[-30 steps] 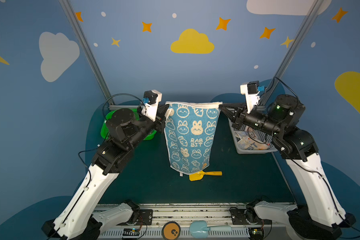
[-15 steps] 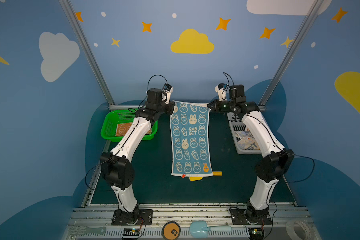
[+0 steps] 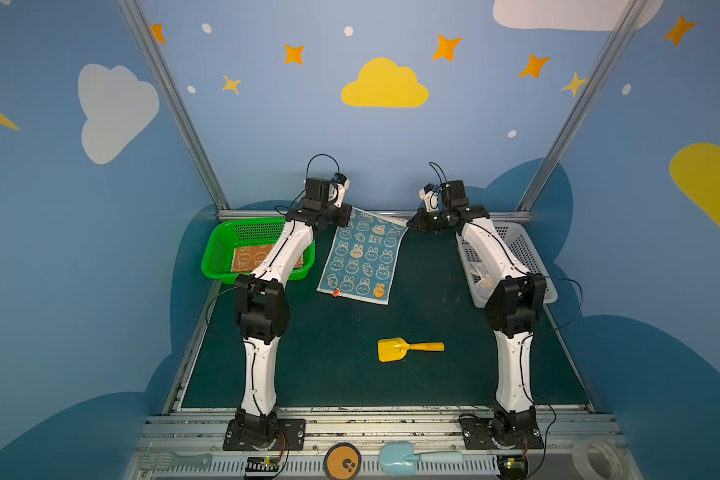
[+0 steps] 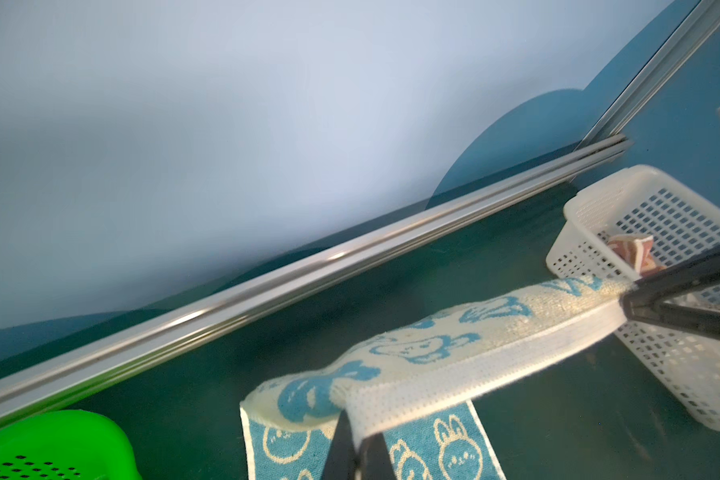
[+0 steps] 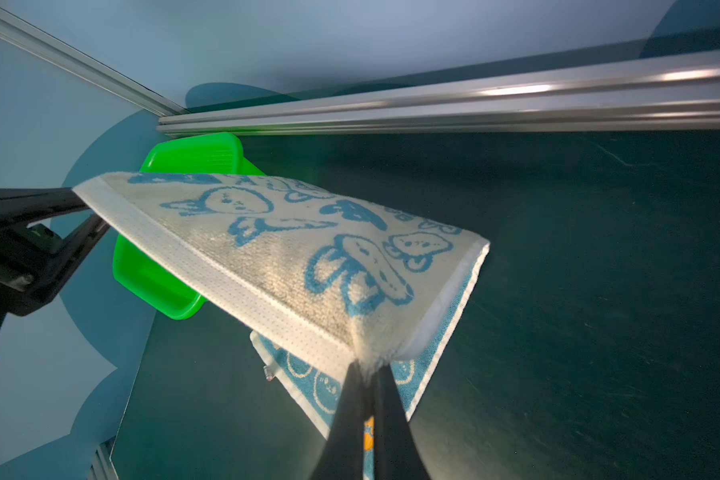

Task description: Fold and stack the towels

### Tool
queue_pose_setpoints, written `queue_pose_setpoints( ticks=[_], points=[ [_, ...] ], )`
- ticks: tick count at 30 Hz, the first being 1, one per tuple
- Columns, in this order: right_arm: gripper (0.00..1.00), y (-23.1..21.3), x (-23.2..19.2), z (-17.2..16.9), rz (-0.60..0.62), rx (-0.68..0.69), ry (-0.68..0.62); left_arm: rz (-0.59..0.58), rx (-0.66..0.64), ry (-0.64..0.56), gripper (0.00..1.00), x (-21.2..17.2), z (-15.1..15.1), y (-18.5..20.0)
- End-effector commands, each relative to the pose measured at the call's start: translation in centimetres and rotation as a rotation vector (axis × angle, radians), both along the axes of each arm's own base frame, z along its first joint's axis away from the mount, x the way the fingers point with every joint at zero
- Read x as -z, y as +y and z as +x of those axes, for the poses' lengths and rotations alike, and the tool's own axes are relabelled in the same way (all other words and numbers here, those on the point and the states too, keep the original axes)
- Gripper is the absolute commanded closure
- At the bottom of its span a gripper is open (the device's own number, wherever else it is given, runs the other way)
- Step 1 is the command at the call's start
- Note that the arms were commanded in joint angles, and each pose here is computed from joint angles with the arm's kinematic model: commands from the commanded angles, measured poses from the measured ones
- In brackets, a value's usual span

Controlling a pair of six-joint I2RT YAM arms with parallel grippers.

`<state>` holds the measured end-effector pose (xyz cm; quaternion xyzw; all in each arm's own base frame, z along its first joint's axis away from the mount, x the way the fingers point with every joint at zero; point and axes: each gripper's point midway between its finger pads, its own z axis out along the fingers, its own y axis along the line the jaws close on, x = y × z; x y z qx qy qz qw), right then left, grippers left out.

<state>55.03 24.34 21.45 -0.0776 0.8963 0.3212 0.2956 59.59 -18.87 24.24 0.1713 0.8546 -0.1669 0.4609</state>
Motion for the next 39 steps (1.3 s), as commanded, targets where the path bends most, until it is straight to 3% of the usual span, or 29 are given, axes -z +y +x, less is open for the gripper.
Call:
queue_pose_setpoints(
  ticks=[1,7,19,32,39],
  points=[
    [1.0,-0.5,1.5,0.9,0.006,0.005,0.034,0.043,-0.028,0.005,0.97,0.7,0.8,1.6],
    [1.0,-0.5,2.4,1.1,0.026,0.001,0.068,0.069,-0.057,0.024,0.97,0.8,0.6,3.3],
    [1.0,-1.8,-5.5,-1.3,0.024,0.012,-0.062,-0.038,-0.06,-0.064,0.97,-7.4,-3.9,3.0],
    [1.0,-6.4,-6.8,0.3,-0.075,0.099,-0.103,-0.039,-0.013,-0.014,0.97,-7.3,-7.2,0.1],
    [1.0,-7.3,-6.0,2.3,-0.085,0.114,-0.111,-0.051,-0.041,-0.008,0.97,-8.2,-6.9,0.0]
  ],
)
